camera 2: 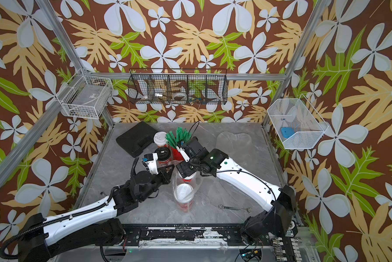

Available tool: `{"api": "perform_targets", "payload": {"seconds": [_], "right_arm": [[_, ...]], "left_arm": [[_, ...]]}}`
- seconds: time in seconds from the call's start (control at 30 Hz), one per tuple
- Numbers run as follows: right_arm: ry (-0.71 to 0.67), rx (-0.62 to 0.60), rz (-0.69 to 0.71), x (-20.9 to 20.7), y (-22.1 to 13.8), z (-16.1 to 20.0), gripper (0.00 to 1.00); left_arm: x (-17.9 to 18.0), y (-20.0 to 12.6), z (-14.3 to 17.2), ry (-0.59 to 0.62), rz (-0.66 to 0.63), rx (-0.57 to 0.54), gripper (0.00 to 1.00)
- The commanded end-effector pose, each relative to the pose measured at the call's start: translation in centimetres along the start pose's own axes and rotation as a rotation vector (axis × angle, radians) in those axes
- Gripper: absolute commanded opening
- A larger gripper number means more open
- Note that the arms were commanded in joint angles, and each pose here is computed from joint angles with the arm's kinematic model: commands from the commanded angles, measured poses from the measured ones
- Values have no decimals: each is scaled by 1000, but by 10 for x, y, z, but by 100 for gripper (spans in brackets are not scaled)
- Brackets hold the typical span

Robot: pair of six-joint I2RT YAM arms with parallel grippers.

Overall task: Pack milk tea into plastic carrier bags
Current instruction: Place the milk tea cup in the plastic carrier bag, then adjust the plastic carrier bag at the center of the board.

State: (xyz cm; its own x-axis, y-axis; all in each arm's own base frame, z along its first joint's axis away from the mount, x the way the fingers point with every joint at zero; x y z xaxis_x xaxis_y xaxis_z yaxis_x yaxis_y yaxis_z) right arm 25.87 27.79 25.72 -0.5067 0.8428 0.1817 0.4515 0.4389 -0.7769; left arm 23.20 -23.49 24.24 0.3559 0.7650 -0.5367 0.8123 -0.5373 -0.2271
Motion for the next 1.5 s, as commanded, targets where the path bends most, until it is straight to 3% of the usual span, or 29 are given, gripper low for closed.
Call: {"api": "perform_targets", "payload": {"seconds": [0.0,0.13,0.33,0.5,0.57,0.7,0.8,1.2,1.47], "right_arm": [[-3,-31,32,-5,-17,-6,89],[21,-69,99,-16,-35,-9,90],[100,-30,254,-44,-38,15,89],[163,6,263,-53,-30,32,85],[202,30,222,-54,-24,39,71],[248,36,130,-49,-17,40,21],[247,10,96,-44,-20,32,0],[215,-154,39,-38,-47,4,0],[216,-163,32,-38,-49,7,0]], "left_arm": [[0,-1,-3,-6,1,-20,0],[3,-2,2,-14,3,-6,0],[6,-3,9,-27,11,12,0],[8,-5,11,-31,12,14,0],[8,-6,10,-33,15,10,0],[7,-8,6,-34,17,-3,0],[5,-11,2,-37,26,-16,0],[2,-16,-1,-49,50,-25,0],[0,-20,-2,-68,74,-26,0]]}}
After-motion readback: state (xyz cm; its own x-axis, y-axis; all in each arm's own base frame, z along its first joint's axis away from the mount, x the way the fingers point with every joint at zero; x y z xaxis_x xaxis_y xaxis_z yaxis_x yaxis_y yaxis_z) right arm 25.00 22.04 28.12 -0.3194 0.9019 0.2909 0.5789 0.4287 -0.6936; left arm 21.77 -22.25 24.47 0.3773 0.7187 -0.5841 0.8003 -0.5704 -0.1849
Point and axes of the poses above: each gripper's point midway between its finger pads, its own y axis out along the fingers, its own x axis along the line the jaws close on, z = x × y, the point moved 3 cm from there along -y, back along the fingers, and after that the axes turned 12 degrees about y, right-handed, at the moved point
